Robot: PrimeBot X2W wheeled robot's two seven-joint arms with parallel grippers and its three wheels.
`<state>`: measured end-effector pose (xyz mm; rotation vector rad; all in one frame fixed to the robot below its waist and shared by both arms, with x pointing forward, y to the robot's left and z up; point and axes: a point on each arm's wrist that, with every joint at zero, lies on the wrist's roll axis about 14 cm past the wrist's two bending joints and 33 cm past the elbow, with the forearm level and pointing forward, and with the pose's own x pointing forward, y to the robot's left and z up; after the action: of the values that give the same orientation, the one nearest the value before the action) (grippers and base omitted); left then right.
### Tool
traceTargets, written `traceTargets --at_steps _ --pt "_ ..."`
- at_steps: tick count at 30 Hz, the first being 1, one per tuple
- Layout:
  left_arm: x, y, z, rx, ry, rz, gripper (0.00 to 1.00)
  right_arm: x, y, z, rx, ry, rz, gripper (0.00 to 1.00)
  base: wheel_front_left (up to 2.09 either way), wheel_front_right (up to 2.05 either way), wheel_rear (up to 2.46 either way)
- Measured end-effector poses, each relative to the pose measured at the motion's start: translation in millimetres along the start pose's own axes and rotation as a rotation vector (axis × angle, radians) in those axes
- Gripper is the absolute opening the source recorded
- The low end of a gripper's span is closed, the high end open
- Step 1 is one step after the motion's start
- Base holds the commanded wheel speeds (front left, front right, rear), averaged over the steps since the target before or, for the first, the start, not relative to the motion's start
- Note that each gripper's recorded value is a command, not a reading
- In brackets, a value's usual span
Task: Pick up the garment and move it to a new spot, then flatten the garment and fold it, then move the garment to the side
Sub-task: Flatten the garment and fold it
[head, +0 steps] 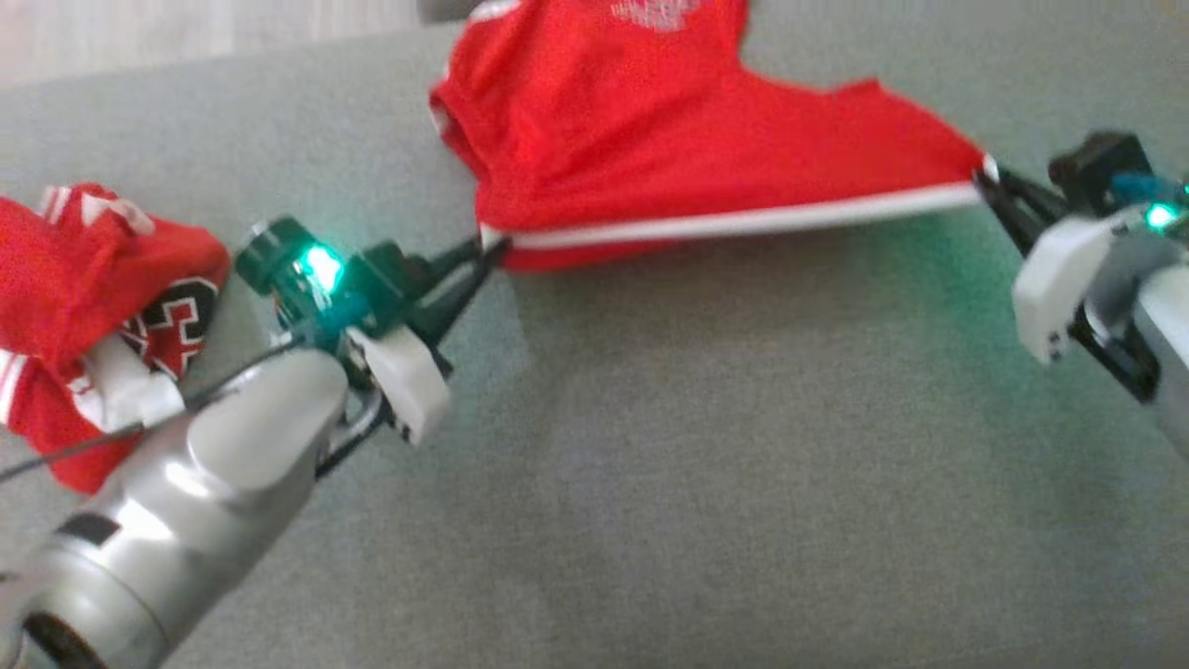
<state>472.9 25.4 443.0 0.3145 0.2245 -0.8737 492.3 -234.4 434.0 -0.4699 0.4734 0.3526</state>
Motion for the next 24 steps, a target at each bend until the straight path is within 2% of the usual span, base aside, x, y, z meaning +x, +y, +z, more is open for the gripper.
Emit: traceTargets --at_steps 5,9,16,20,24 --pt "-22 -27 10 -0.038 -0.031 -0.023 0.00 -37 9 -14 0.045 0.069 0.062 0.00 0.00 0.00 0.00" --pt "-40 -53 7 -0.045 -0.018 -0.043 0.00 -63 20 -22 0.129 0.115 0.107 0.00 0.00 0.00 0.00" --pt "-64 -98 12 -0.072 -0.011 -0.087 0.00 -106 26 -44 0.202 0.191 0.142 0.00 0.00 0.00 0.00" --pt "-75 -108 12 -0.102 -0.002 -0.083 0.00 -114 32 -49 0.232 0.203 0.165 0.00 0.00 0.00 0.00" --pt "-77 -101 11 -0.117 0.003 -0.050 0.00 -107 27 -33 0.236 0.142 0.157 0.00 0.00 0.00 0.00"
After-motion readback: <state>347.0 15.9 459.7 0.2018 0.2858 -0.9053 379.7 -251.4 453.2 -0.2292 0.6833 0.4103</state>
